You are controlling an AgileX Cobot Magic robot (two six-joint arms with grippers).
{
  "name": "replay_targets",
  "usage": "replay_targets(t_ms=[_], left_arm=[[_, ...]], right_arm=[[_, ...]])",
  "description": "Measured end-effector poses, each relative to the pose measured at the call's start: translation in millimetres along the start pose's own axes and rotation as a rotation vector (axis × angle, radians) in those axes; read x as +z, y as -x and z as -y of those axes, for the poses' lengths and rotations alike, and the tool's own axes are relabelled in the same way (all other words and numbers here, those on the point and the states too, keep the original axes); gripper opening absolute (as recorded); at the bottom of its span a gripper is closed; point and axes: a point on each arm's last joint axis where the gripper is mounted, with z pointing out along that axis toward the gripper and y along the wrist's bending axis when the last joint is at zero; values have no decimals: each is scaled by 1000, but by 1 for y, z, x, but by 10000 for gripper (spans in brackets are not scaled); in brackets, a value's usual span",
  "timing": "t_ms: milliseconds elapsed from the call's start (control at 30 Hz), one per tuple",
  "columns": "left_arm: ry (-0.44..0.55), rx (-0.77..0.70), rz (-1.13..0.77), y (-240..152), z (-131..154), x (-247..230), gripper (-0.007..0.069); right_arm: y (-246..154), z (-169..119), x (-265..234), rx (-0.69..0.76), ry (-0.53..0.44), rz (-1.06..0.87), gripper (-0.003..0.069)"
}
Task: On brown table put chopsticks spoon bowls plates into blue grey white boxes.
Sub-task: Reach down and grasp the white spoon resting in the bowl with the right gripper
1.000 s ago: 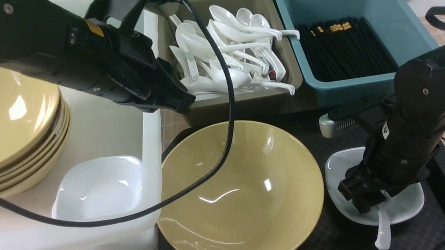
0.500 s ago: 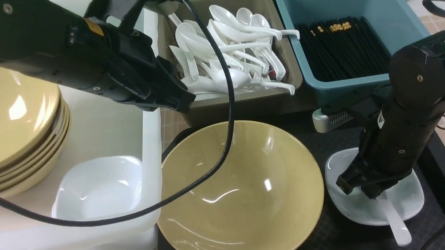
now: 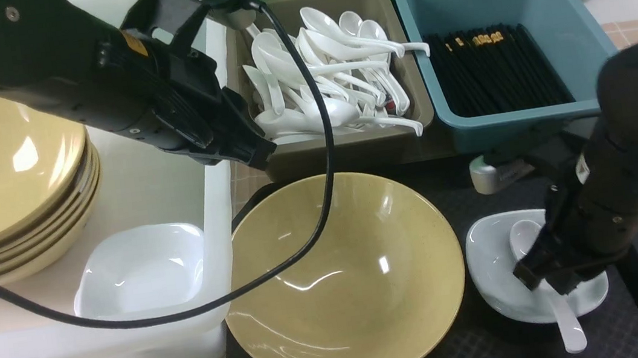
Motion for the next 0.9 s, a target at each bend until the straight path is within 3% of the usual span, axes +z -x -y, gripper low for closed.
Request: replay_targets(t_ms=[100, 400, 533, 667, 767, 900], left_arm=[[4, 1, 7, 1, 0, 0, 1], [5, 1, 10, 1, 0, 0, 1], [3, 1, 6, 1, 0, 0, 1], [3, 1, 6, 1, 0, 0, 1], [3, 1, 6, 1, 0, 0, 1], [3, 7, 6, 1, 0, 0, 1]], right_arm=[[-2, 0, 6, 31, -1, 19, 90], [11, 2, 26, 111, -2, 68, 489], [12, 2, 34, 113, -4, 47, 578], [14, 3, 41, 109, -7, 37, 561], [15, 3, 41, 102, -9, 35, 503], [15, 3, 41, 73, -12, 24, 305]])
